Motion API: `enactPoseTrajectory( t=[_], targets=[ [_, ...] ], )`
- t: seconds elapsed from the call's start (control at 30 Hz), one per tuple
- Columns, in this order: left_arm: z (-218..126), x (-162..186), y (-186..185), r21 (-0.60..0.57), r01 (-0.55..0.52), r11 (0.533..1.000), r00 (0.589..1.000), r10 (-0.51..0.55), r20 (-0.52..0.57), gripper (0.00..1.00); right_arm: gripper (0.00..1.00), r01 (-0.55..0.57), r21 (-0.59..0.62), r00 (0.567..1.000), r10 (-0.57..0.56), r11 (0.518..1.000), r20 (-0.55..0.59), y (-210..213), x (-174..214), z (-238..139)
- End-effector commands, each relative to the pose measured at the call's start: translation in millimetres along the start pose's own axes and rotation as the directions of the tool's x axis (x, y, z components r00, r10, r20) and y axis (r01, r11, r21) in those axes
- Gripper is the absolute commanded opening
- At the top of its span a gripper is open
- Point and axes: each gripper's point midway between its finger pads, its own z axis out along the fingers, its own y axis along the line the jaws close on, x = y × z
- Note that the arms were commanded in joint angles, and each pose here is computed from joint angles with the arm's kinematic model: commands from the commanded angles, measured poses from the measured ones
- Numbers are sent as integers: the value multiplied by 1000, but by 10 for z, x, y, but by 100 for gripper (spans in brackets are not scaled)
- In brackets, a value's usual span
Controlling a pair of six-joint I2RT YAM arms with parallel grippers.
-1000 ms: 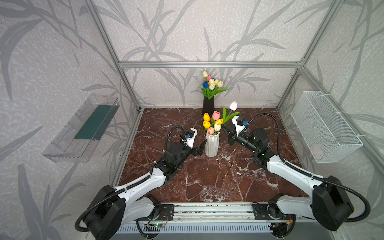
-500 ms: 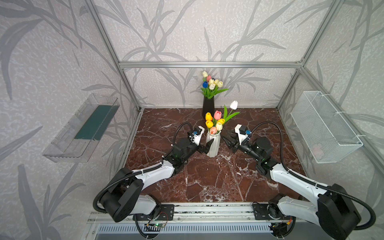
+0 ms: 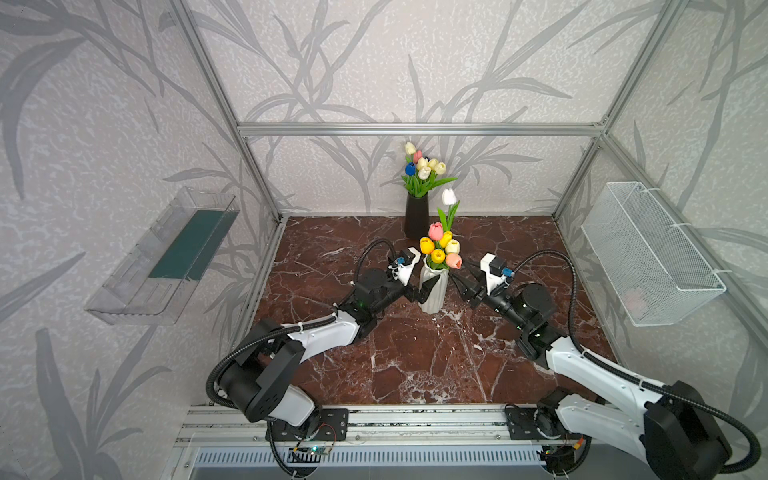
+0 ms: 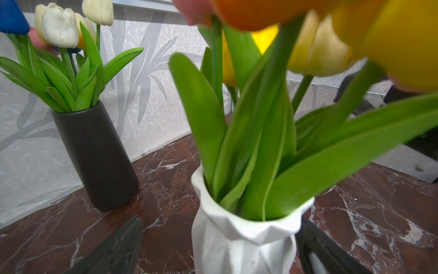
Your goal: Arrange the flowers into the vase
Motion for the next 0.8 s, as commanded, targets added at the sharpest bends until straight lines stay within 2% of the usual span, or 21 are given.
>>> enactPoseTrajectory(
  t=[0.0, 0.27, 0.4, 0.63, 0.7, 0.77],
  targets=[
    [87, -101, -40, 30, -8, 1000, 999, 6, 43, 99, 54, 25, 7, 998, -26, 1000, 62, 7, -121, -17],
    [350, 17, -91, 88, -13, 996, 1000, 11, 24, 99, 69, 42, 9, 997, -43, 999, 63, 8, -103, -34],
    [420, 80, -131, 112, -9, 994, 1000, 8, 14, 99, 70, 49, 29, 997, -51, 998, 65, -15, -87, -65],
    [412, 143, -80, 80, -35, 996, 999, 34, 10, 63, 70, 61, 72, 995, -66, 996, 81, -73, -109, -118],
    [397, 135, -54, 69, -42, 997, 999, 41, 11, 60, 70, 70, 77, 994, -76, 995, 81, -77, -119, -129],
    [378, 126, -20, 55, -49, 997, 999, 48, 13, 52, 70, 75, 86, 993, -83, 993, 86, -87, -132, -142]
  ],
)
